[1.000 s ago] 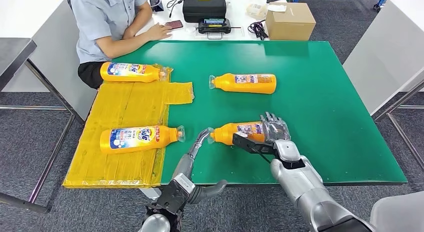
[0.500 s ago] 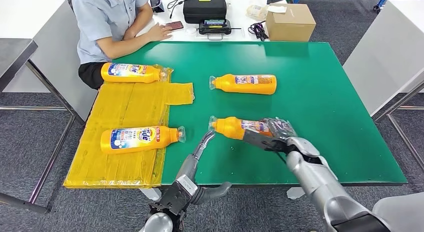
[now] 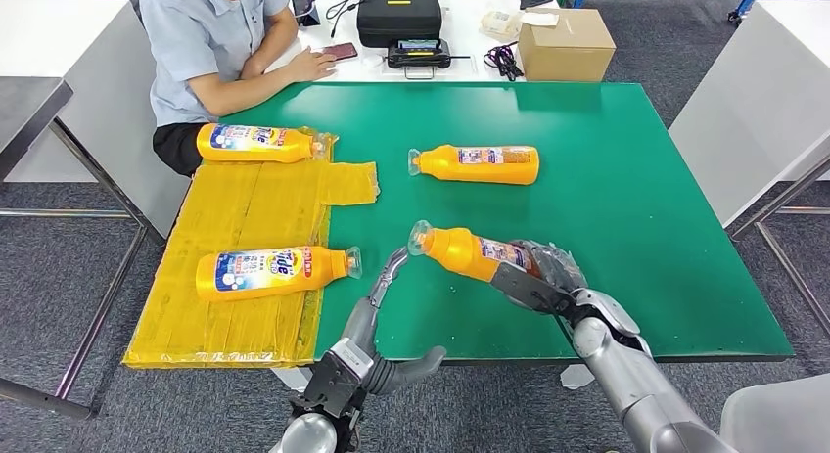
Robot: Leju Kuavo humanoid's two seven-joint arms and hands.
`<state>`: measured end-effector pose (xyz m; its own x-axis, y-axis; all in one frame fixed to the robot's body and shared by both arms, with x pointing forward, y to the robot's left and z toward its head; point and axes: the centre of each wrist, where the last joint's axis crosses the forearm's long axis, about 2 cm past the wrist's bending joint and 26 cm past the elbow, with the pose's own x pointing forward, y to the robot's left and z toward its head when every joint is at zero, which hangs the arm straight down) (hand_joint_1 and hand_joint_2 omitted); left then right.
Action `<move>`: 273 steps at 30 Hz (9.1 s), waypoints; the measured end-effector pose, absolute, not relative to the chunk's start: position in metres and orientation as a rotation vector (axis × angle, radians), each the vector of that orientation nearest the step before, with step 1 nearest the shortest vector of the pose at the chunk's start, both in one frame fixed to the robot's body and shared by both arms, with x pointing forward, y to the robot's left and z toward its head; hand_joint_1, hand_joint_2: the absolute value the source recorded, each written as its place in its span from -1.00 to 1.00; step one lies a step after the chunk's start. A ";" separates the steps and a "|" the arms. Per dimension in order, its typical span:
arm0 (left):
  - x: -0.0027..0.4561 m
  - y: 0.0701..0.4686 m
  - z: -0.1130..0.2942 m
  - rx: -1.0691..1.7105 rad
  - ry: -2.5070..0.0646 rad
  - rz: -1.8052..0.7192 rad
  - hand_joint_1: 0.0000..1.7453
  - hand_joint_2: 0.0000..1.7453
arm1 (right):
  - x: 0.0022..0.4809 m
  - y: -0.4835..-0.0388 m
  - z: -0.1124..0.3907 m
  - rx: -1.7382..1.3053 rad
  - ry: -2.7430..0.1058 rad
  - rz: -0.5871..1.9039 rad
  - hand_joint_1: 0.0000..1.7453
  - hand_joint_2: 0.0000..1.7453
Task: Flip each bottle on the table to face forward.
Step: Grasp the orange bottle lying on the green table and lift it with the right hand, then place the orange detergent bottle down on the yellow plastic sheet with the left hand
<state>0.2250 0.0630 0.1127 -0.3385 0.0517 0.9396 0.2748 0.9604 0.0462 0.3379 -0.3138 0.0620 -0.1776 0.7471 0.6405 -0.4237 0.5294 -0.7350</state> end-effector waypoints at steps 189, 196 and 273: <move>0.265 0.090 0.135 0.339 -2.151 -0.298 1.00 1.00 | 0.256 -0.216 0.063 -0.072 -1.796 0.544 -1.00 1.00; 0.265 0.094 0.136 0.373 -2.147 -0.311 1.00 1.00 | 0.253 -0.224 0.063 -0.099 -1.796 0.519 -1.00 1.00; 0.340 0.110 0.113 0.802 -1.627 -1.086 -1.00 1.00 | 0.250 -0.233 0.047 -0.026 -1.739 0.417 -1.00 1.00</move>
